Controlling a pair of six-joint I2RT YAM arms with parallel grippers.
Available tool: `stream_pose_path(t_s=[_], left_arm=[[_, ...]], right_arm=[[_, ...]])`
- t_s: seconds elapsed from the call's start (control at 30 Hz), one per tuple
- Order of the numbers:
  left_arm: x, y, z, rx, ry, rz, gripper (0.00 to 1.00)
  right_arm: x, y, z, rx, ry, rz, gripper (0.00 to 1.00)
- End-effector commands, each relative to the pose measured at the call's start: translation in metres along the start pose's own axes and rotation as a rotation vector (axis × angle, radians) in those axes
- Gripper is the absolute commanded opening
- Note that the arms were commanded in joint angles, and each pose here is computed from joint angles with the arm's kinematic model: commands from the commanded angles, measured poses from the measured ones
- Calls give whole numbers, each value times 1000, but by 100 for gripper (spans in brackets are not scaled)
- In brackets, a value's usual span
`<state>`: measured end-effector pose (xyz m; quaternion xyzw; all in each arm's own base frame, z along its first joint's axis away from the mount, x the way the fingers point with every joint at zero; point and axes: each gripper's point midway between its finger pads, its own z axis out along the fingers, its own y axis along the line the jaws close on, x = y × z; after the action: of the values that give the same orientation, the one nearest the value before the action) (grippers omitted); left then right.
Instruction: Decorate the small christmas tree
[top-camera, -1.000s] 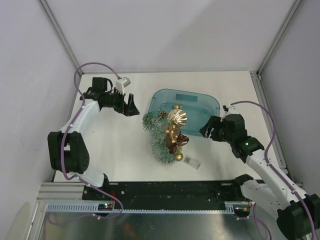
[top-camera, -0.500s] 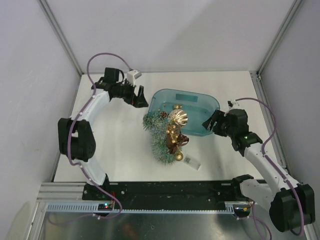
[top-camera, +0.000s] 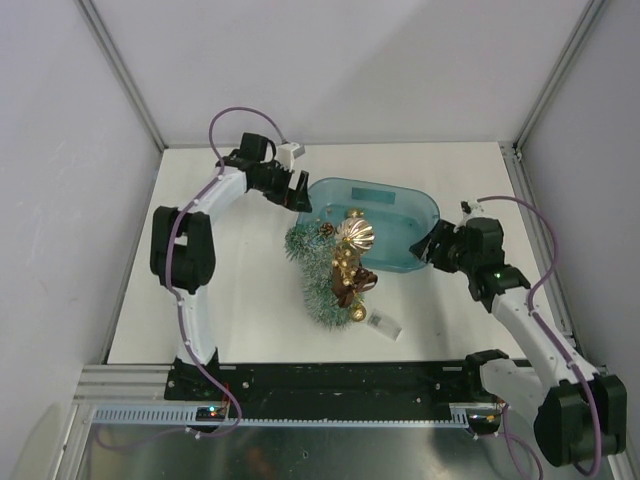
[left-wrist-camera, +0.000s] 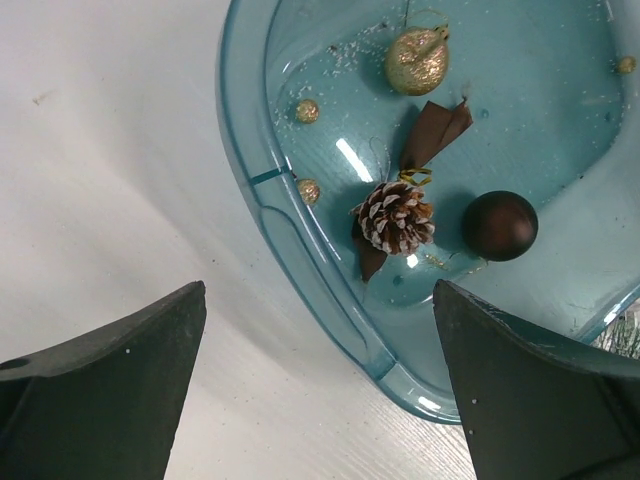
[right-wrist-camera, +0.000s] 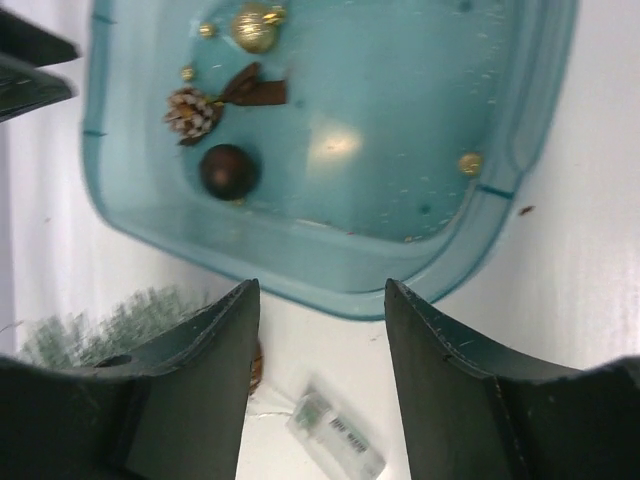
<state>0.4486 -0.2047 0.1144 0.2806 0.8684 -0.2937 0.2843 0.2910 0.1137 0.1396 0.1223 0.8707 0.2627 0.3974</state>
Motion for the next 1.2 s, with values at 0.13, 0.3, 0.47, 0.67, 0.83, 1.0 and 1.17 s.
stream_pose_path(t_s=[0.13,0.3,0.47,0.67,0.83,1.0,1.17], left_arm=[[-14,-6,-21,-1,-52,15,100],[-13,-13,-47,22,-90,-1,100],[1,-29,-83,51,-133,21,100],[21,-73,-108,171,-174,71,100],[22,-118,-127,351,-230,113,100],[32,-151,-138,543,-263,137,100],[44,-170,-142,666,-275,146,100]], right_arm=[[25,32,-31,-139,21,-36,55],[43,42,-41,-184,77,-58,59],[74,51,-48,-228,196,-73,60],[98,62,-55,-287,270,-48,59],[109,66,-50,-323,316,-15,57],[112,64,-47,-320,324,-14,56],[118,73,-54,-379,363,-19,55]])
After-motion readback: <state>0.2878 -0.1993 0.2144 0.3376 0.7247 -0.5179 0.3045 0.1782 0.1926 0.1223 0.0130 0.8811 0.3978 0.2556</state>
